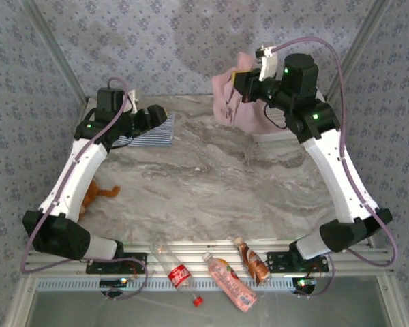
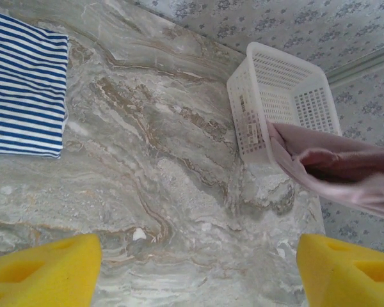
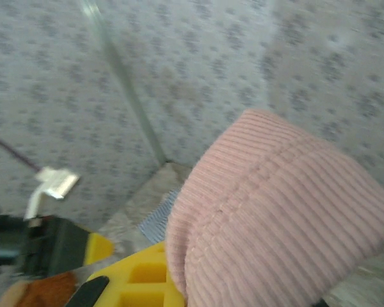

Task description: Fold and stack the tank tops

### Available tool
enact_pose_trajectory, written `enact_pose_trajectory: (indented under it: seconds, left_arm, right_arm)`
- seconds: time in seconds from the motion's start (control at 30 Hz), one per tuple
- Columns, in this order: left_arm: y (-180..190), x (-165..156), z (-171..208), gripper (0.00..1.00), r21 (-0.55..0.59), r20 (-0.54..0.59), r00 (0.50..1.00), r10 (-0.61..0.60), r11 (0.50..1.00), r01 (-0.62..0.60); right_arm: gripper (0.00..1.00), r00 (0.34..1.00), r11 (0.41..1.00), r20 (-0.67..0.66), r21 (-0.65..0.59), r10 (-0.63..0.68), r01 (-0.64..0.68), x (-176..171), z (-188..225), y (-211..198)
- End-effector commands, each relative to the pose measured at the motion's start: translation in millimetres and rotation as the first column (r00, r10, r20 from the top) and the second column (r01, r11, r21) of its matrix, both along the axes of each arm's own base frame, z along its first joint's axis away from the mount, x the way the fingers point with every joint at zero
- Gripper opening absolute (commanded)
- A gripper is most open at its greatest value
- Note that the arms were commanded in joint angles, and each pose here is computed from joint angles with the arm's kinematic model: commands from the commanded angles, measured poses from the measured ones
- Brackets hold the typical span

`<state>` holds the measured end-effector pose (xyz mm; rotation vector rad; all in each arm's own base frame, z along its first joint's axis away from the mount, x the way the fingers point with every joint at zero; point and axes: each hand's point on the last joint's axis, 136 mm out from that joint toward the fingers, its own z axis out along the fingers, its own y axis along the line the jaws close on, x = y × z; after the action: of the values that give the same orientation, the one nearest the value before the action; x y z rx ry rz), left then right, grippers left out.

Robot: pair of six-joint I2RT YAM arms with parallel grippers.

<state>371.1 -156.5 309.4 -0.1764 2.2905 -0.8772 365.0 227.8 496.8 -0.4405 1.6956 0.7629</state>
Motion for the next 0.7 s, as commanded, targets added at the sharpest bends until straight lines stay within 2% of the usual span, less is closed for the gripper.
enact_pose_trajectory:
  seconds: [0.0,0.17,0.3,0.37,0.47,0.67]
  left_arm:
    - [9,-18,-6,0.80,0.025,-0.019,1.000,0.002,1.000,-0.001]
    - [16,-31,-10,0.79,0.020,-0.021,0.999,0.026,0.999,-0.026]
    - [22,-38,-10,0.79,0.028,-0.018,0.999,0.040,0.999,-0.040]
    - [26,-41,-10,0.79,0.036,-0.018,0.999,0.046,0.998,-0.046]
    - [36,-49,-17,0.79,0.074,-0.043,0.997,0.070,0.995,-0.066]
    - [37,-57,-56,0.79,0.063,-0.139,0.987,0.078,0.996,-0.070]
  right_arm:
    - [0.00,0.975,0.993,0.199,0.051,0.098,-0.110,-55,72,11]
    - [0.00,0.933,0.970,0.293,0.061,0.209,-0.236,-95,102,37]
    - [0.00,0.923,0.962,0.308,0.066,0.233,-0.264,-103,104,47]
    - [0.00,0.941,0.965,0.249,0.069,0.229,-0.253,-93,89,53]
    - [0.00,0.969,0.969,0.098,0.076,0.228,-0.236,-75,42,63]
    - [0.00,0.956,0.985,-0.243,-0.005,0.167,-0.173,-33,-120,66]
